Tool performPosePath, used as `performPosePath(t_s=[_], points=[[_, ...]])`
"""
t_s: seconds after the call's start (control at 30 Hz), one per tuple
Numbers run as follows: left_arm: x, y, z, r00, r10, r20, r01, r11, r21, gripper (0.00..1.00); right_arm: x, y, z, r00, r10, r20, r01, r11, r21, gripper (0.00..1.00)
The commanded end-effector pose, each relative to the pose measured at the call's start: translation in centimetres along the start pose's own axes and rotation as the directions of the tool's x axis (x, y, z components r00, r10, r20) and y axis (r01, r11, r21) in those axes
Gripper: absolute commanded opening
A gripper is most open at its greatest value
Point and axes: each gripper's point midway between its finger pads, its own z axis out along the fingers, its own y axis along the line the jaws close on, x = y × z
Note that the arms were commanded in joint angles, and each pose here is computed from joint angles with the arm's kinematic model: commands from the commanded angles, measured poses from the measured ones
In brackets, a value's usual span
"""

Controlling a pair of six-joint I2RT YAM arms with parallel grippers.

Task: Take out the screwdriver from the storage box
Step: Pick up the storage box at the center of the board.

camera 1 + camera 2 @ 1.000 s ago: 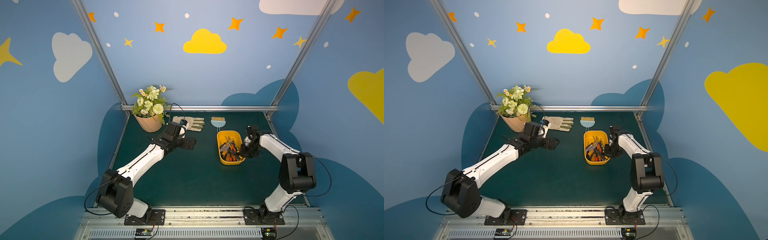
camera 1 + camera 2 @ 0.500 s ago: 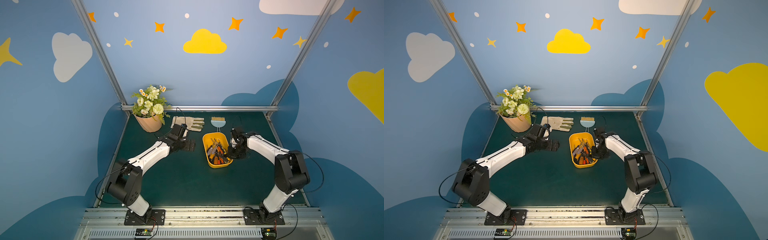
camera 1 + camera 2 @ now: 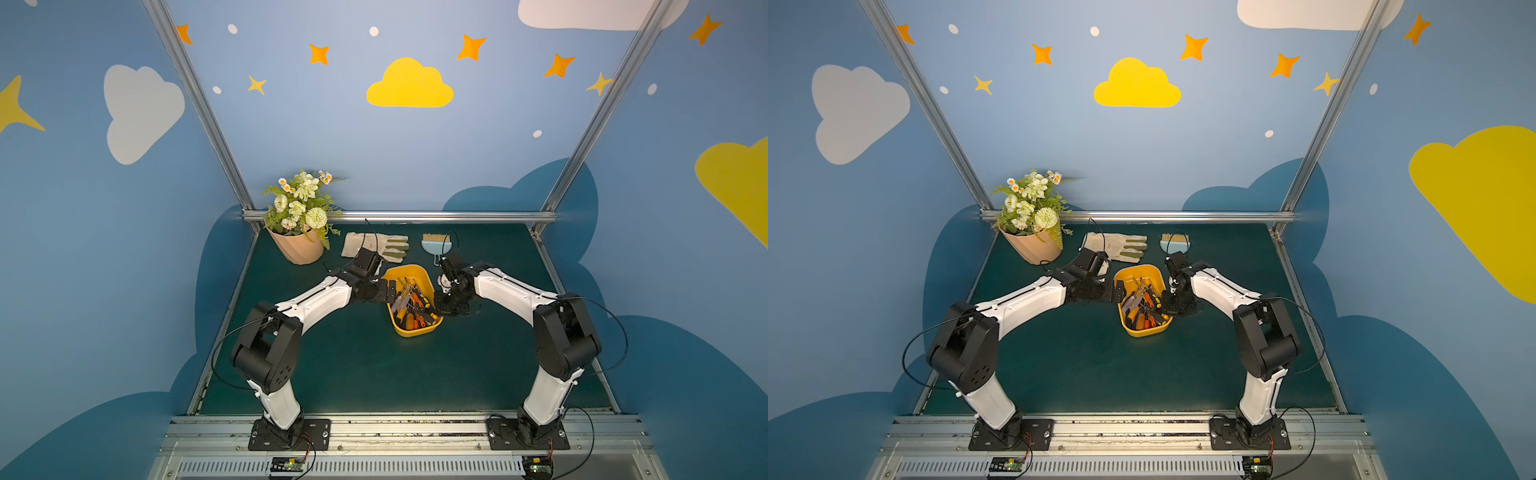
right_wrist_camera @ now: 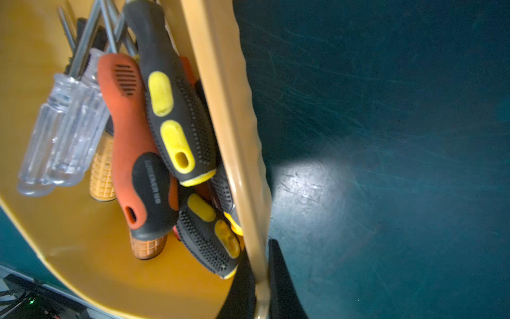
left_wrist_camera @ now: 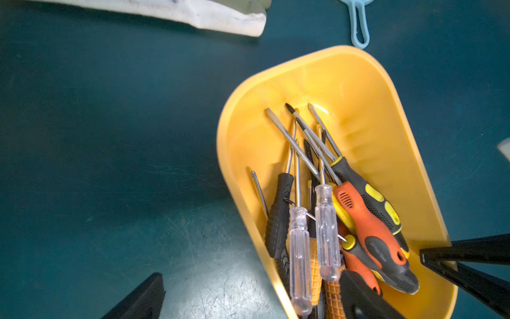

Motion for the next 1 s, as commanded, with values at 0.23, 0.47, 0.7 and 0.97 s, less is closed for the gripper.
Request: performPosePath(t_s=[0.23,0.47,0.7,0.97], points=[[0.9,0.7,1.5,0.997,-0.037,-0.066,0.034,0.998,-0.048,0.96,1.4,3.5,1.7,0.997,-0.054,-0.050,0.051,0.996,-0.066,0.00],[1.4,1.2,2.2,0.994,-0.064,-0.084,0.057,0.996,-0.073,0.79,1.6,3.8,1.8,0.996,-0.064,-0.053,0.061,0.996,-0.061,0.00],[1.9,2.0,2.5,0.992,-0.072,-0.101,0.060,0.991,-0.119,0.62,1.7,3.7,1.7,0.996,-0.071,-0.055,0.068,0.996,-0.053,0.00],[2.5,3.2,3.0,0.986,-0.112,-0.127,0.088,0.979,-0.182,0.40,1.7,4.0,2.0,0.995,-0.075,-0.063,0.072,0.996,-0.058,0.00]])
